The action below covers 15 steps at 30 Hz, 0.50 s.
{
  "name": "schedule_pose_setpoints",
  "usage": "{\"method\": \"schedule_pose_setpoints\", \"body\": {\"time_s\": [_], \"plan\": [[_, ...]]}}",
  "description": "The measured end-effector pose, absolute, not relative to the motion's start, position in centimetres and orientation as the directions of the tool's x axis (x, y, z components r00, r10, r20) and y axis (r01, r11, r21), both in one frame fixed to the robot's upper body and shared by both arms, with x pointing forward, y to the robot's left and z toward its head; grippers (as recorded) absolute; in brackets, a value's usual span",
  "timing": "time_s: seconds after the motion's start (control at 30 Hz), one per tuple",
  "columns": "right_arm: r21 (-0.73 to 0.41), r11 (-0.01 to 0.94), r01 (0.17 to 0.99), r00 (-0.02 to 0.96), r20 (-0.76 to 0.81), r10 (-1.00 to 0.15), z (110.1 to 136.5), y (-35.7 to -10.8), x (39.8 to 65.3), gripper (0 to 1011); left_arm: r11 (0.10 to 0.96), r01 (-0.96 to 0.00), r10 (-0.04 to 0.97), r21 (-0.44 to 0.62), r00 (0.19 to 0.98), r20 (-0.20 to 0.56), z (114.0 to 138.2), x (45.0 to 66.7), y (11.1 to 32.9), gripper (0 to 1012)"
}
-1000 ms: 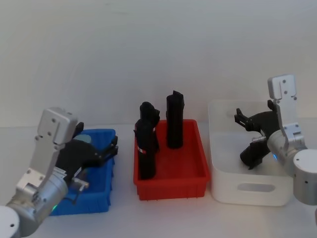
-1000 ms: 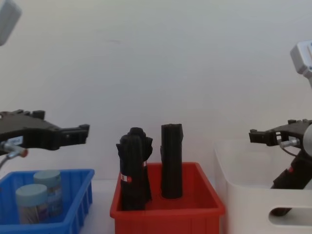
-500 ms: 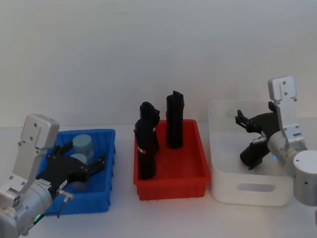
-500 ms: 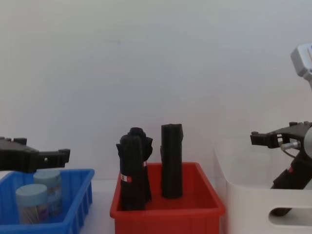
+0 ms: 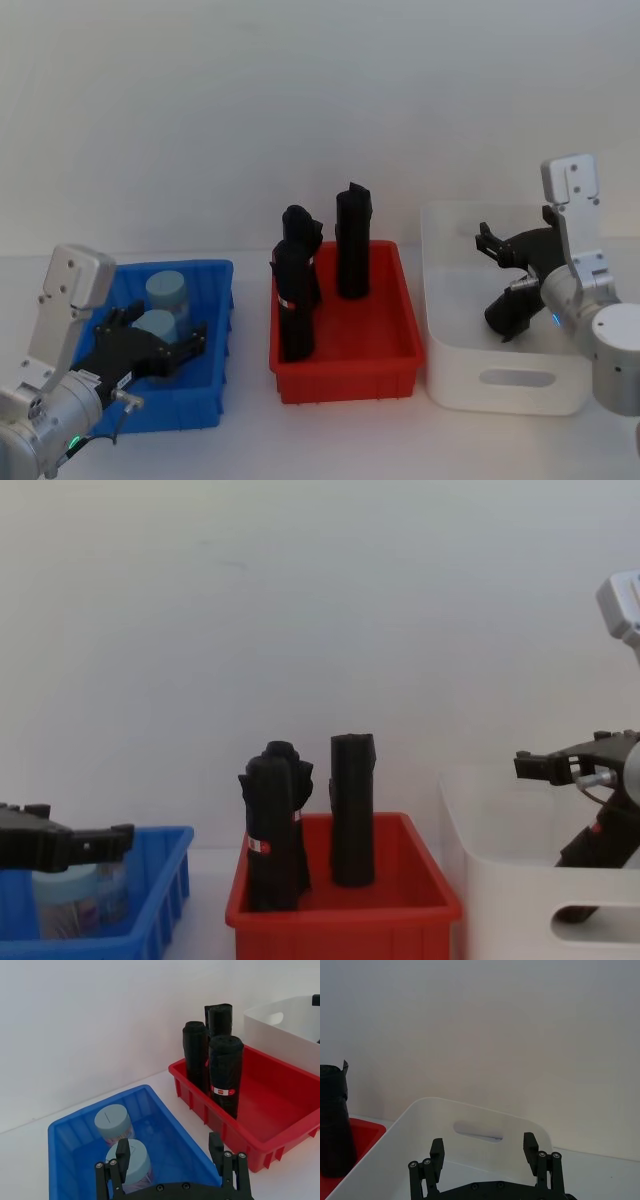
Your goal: Pick the cotton swabs from the blue box and place them into the white box.
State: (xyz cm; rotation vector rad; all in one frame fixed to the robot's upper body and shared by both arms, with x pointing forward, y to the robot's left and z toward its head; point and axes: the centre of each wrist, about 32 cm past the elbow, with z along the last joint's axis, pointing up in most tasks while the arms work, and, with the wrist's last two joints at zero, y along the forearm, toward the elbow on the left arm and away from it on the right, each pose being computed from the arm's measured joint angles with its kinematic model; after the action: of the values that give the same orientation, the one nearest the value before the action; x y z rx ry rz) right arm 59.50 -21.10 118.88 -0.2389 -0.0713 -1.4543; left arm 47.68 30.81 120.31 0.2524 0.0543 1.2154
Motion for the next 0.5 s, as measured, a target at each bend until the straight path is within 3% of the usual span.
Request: {"method": "schedule_pose_setpoints", "body": {"time_s": [0.5], "plan": [[-0.119,0.097,0.988,0.119,0.192,-0.974,118.9,-21.1,59.5,1002,0.310,-0.924,0.931,0.222,0.343,0.128,118.7,48.9,31.7,999]]}}
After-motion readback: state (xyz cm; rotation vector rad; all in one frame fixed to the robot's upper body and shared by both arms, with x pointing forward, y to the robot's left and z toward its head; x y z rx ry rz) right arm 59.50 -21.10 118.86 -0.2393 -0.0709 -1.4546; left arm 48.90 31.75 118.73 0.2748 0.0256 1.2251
